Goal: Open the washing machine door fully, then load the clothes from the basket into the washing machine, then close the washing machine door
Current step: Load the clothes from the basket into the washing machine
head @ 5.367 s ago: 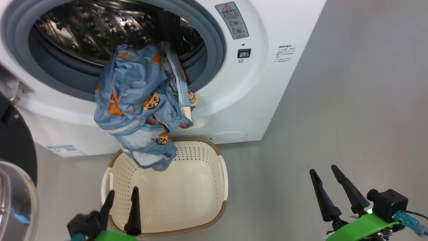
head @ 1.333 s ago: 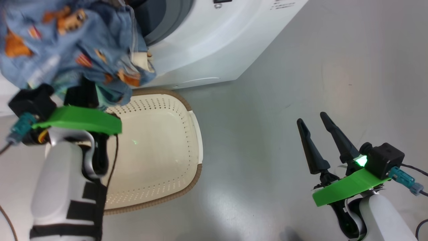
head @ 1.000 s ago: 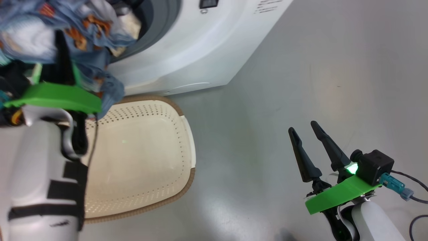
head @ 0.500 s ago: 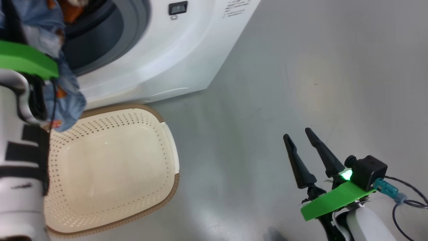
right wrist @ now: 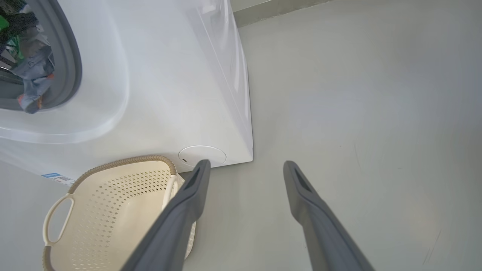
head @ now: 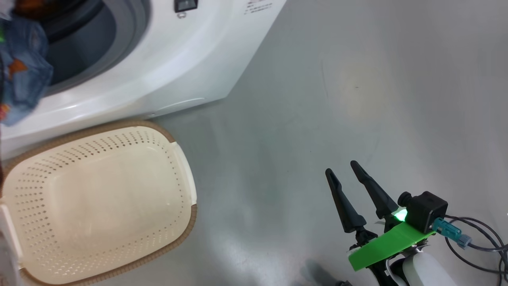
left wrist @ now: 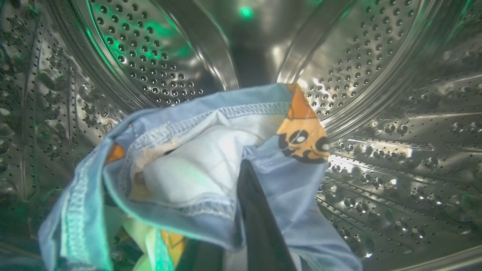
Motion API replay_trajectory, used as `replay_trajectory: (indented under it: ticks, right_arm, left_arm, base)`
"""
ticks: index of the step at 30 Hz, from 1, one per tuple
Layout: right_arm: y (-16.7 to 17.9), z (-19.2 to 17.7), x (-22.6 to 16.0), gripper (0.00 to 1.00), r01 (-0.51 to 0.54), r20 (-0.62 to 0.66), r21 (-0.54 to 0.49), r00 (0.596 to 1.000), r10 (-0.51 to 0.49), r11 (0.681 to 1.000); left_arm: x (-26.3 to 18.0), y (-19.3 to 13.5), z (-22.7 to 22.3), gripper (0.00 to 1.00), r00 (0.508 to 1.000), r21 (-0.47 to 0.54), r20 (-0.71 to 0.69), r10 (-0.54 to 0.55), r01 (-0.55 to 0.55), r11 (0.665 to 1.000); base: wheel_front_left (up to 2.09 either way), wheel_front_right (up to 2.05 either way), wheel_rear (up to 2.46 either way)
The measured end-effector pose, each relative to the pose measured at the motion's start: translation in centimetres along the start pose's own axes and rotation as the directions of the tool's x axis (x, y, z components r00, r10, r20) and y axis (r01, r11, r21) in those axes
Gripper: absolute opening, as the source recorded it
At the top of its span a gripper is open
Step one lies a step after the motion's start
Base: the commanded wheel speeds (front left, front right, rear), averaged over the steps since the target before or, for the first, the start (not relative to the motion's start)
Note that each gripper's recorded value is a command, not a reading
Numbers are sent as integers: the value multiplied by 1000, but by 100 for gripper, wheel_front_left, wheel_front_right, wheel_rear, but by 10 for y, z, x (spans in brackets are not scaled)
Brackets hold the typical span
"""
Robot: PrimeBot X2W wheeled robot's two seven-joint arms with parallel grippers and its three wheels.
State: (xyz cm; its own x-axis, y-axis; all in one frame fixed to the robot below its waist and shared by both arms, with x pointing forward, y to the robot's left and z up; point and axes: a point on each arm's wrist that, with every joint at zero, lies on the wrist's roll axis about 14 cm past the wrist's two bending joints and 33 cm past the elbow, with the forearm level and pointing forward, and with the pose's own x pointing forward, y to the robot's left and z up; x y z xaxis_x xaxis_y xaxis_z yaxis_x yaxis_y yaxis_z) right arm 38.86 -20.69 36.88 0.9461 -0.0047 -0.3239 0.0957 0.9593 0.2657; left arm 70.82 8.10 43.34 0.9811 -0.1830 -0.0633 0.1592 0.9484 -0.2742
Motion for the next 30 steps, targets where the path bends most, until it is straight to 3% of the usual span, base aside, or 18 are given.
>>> replay_trajectory:
  ticks: [7, 30]
  right_arm:
    - [-4, -8, -1, 100, 13, -24, -3, 1000, -13, 1000]
    - [-11, -30, 2, 100, 44, -88, -2, 995, -44, 999]
  left_arm:
    - [16, 2, 4, 0, 1000, 26, 11, -6, 5, 1000]
    - [39, 10, 51, 0, 964, 3, 264, 18, -19, 1000]
  base:
    - [0, 0, 0]
    - [0, 0, 0]
